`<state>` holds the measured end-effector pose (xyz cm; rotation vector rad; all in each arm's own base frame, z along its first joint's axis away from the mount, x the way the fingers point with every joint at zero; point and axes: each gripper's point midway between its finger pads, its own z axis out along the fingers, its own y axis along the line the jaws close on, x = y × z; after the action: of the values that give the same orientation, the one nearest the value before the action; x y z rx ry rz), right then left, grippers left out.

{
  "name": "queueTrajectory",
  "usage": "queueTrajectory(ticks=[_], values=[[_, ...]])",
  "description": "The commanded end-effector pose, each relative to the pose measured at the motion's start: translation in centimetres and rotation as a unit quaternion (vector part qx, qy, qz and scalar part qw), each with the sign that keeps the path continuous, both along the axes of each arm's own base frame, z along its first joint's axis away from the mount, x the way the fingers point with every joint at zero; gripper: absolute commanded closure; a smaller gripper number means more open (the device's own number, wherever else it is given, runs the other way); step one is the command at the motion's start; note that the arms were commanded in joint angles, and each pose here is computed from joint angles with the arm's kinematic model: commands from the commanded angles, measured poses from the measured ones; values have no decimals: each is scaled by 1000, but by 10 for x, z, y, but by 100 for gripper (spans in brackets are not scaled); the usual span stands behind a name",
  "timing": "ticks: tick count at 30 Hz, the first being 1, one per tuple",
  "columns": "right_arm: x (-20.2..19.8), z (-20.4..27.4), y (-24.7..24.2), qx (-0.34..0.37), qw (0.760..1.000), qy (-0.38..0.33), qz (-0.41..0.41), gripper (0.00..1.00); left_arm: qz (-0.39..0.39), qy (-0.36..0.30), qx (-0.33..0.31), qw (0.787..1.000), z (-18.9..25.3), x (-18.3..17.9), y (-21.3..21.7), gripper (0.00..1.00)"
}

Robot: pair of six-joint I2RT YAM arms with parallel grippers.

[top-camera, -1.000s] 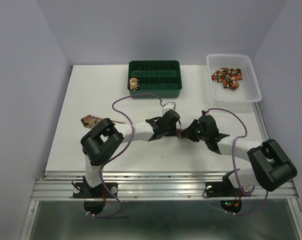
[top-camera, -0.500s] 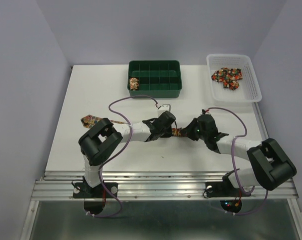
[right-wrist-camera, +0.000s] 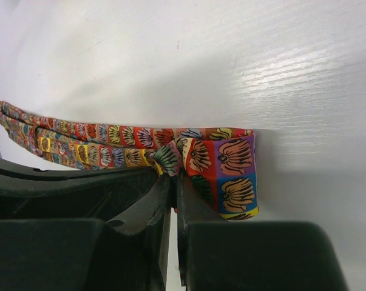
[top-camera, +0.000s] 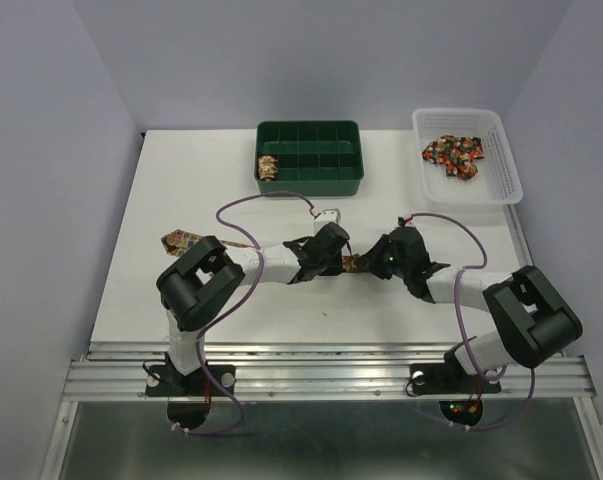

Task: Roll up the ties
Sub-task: Roll the tie

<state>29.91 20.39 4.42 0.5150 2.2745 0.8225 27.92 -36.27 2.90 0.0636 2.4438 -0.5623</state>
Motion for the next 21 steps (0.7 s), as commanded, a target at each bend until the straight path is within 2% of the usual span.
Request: queueTrajectory(ticks=[1, 9, 21], values=[[19, 22, 21, 24, 999, -36, 10, 99, 3, -17, -25, 1000, 20, 3, -1, 89], [19, 9, 24, 8, 1000, -22, 8, 98, 13, -23, -28, 999, 26, 3, 4, 88], [15, 16, 12, -5, 999, -32, -14, 60, 21, -36, -33, 999, 39, 8, 6, 87]])
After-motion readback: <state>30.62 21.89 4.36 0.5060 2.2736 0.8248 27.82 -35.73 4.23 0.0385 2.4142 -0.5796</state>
